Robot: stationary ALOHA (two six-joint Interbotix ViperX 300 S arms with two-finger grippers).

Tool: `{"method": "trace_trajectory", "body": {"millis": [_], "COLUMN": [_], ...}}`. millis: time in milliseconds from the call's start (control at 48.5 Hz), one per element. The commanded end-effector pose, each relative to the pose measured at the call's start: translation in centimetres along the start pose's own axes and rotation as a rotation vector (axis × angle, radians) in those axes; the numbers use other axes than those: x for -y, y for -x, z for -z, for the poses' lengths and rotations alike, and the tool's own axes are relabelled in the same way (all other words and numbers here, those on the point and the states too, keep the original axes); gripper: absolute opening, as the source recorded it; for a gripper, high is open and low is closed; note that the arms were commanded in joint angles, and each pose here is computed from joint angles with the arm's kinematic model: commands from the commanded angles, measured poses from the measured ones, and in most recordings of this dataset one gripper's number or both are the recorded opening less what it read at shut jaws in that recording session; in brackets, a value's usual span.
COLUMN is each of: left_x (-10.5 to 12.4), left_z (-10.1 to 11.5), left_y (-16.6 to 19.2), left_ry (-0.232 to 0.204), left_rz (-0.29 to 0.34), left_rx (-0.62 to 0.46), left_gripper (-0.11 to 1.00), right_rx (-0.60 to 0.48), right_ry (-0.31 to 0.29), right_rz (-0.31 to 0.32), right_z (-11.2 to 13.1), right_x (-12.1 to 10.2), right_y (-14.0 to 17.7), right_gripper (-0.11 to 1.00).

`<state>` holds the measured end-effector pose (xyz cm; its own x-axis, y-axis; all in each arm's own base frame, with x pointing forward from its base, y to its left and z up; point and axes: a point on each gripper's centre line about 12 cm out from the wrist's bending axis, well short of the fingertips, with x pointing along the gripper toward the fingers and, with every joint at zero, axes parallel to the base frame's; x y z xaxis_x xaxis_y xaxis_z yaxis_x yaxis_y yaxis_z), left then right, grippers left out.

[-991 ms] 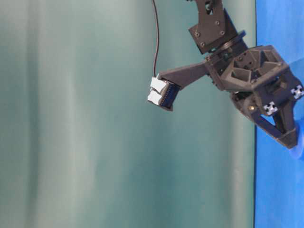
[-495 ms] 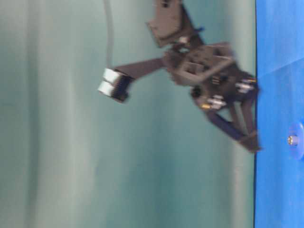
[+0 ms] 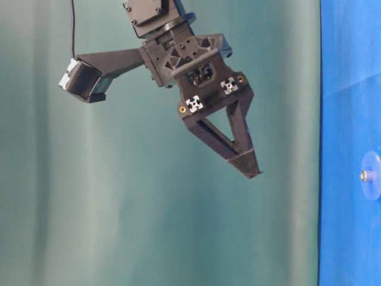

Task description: Insert the shaft placed at a random location into the center hole of the small gear at another random location.

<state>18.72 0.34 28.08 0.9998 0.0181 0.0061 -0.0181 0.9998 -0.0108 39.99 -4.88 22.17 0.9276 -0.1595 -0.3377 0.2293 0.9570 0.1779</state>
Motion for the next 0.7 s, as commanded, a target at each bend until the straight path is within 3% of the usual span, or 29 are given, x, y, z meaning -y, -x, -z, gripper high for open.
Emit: {"method": "trace_trajectory", "body": {"millis": [0, 681], "left_x": [-0.05, -0.05], "left_z": [-0.46, -0.37], "left_y": [-0.10, -0.10], "left_ry": [0.000, 0.000], "left_rz": [-0.003, -0.003], "left_rx": [0.014, 0.006], "left_gripper": [0.00, 0.00], "right_rx": [0.036, 0.031], "right_ry": [-0.001, 0.002], "right_rz": [-0.007, -0.011], "right_z": [-1.23, -1.14], "right_x": [-0.23, -0.35], "right_y": [0.55, 0.60], "right_gripper": [0.81, 0.81]}}
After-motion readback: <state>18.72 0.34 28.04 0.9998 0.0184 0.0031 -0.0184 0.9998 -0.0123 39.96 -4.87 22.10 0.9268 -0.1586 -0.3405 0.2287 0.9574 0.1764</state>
